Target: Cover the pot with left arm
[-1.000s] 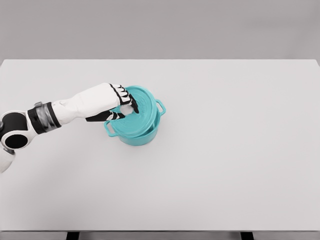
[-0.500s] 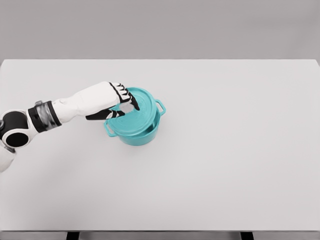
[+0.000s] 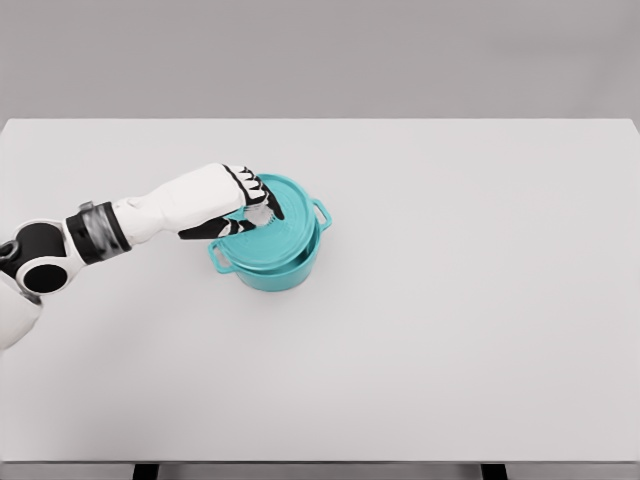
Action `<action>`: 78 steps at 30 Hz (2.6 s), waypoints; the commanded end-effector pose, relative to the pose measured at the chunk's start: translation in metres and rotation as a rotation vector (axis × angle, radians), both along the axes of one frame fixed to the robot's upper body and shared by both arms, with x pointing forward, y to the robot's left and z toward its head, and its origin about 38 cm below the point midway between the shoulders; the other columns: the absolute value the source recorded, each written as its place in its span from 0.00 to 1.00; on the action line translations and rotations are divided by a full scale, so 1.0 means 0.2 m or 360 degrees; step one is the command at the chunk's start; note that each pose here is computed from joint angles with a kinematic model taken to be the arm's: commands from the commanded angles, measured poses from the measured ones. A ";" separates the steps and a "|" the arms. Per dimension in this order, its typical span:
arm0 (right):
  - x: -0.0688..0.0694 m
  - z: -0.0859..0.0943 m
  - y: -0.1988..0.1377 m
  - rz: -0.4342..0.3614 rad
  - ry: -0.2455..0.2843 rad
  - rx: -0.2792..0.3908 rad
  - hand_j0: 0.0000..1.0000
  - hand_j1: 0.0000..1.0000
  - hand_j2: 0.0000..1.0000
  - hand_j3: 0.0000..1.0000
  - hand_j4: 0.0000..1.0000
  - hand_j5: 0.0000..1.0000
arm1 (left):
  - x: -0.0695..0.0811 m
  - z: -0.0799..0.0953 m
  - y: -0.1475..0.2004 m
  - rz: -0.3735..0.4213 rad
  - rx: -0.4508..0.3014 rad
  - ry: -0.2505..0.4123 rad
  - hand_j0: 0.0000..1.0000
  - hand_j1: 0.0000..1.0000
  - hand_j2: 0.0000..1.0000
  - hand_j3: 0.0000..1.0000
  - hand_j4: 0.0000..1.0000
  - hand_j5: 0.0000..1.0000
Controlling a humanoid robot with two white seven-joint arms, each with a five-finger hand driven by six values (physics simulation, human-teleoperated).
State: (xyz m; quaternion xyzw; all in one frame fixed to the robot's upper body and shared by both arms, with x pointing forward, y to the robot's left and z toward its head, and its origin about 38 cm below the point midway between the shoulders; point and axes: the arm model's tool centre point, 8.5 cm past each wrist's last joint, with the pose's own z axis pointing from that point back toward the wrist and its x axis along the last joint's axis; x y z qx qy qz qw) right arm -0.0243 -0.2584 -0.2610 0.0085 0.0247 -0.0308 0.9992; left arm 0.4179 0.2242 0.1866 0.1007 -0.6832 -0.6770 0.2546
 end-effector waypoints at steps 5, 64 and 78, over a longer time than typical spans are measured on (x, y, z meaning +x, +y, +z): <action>0.00 0.00 0.00 0.0000 0.0000 0.0000 1.00 1.00 1.00 1.00 1.00 1.00 | 0.01 -0.01 -0.01 0.0005 -0.0018 0.0011 0.61 0.61 0.61 0.61 0.61 0.61; 0.00 0.00 0.00 0.0000 0.0000 0.0000 1.00 1.00 1.00 1.00 1.00 1.00 | 0.04 -0.03 -0.01 0.0030 -0.0019 0.0029 0.90 0.90 0.90 0.90 0.90 0.90; 0.00 0.00 0.00 0.0000 0.0000 0.0000 1.00 1.00 1.00 1.00 1.00 1.00 | 0.04 0.01 0.06 0.0061 0.0007 0.0004 0.94 0.94 0.94 0.94 0.94 0.94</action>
